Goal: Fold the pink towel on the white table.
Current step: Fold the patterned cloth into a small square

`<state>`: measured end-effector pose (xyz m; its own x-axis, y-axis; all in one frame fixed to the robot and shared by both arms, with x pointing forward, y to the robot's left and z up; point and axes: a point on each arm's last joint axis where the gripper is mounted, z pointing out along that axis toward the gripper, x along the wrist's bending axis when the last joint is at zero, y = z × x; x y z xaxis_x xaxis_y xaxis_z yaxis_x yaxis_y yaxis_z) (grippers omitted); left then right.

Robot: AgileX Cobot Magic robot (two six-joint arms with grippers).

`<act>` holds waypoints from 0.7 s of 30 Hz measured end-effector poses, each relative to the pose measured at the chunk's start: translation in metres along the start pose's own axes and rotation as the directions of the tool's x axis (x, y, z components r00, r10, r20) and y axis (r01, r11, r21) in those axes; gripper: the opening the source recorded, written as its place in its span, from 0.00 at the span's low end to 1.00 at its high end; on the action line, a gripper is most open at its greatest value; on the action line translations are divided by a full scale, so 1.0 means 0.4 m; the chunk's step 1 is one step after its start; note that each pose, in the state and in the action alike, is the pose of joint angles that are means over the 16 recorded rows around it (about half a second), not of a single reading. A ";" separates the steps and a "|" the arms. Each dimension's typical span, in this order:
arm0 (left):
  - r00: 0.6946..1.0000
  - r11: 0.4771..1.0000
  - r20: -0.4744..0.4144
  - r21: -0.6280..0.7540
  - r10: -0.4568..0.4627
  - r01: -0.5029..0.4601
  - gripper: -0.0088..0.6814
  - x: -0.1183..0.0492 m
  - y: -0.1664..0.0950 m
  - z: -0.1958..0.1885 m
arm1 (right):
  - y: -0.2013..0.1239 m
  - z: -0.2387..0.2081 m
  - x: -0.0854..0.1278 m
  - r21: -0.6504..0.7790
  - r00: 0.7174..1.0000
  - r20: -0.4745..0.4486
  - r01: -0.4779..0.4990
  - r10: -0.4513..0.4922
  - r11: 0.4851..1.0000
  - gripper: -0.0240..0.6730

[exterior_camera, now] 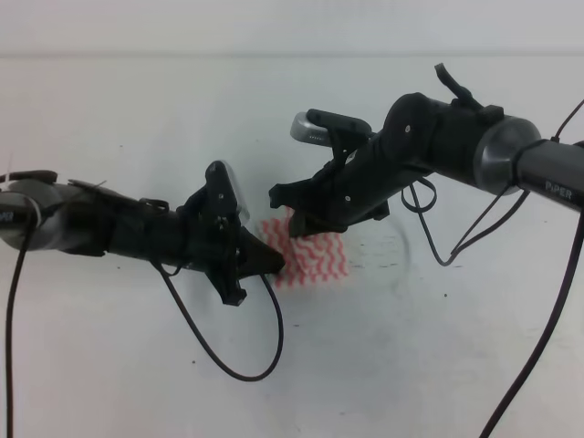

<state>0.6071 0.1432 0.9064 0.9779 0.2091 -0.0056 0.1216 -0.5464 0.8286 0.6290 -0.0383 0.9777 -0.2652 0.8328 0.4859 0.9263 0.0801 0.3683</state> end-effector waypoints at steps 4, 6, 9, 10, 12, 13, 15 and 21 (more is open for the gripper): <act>1.000 1.000 -0.020 0.001 0.009 -0.009 0.01 0.003 0.008 -0.007 | 0.000 -0.001 0.000 -0.001 1.000 0.000 -0.001 0.001 1.000 0.02; 0.999 1.000 -0.031 0.004 0.013 -0.013 0.01 0.005 0.011 -0.009 | 0.000 0.000 0.000 0.000 1.000 0.000 -0.002 0.002 1.000 0.02; 0.999 1.000 -0.047 0.011 0.017 -0.016 0.01 0.008 0.011 -0.011 | 0.000 0.000 0.000 0.000 1.000 0.000 -0.002 0.002 1.000 0.02; 0.999 1.000 -0.052 0.015 0.017 -0.016 0.01 0.009 0.010 -0.010 | 0.000 -0.001 0.000 -0.001 1.000 0.000 -0.002 0.002 1.000 0.02; 0.998 1.000 -0.060 0.018 0.016 -0.015 0.01 0.011 0.008 -0.010 | 0.000 0.000 0.000 0.000 1.000 0.000 -0.002 0.002 1.000 0.02; 0.998 1.000 -0.063 0.021 0.015 -0.013 0.01 0.012 0.007 -0.009 | 0.000 0.000 0.000 0.000 1.000 0.000 -0.002 0.002 1.000 0.02; 0.998 1.000 -0.068 0.028 0.010 -0.009 0.01 0.014 0.001 -0.006 | 0.000 0.000 0.000 0.000 1.000 -0.001 -0.002 0.002 1.000 0.02; 0.998 0.999 -0.067 0.033 -0.003 0.005 0.01 0.016 -0.011 0.002 | -0.001 0.000 0.000 0.003 1.000 -0.002 -0.004 0.004 1.000 0.02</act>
<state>0.6129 0.1463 0.9022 0.9639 0.2647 0.0292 0.1326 -0.5721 0.8094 0.6286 -0.0382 0.9777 -0.2622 0.8322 0.4885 0.9281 0.0789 0.3638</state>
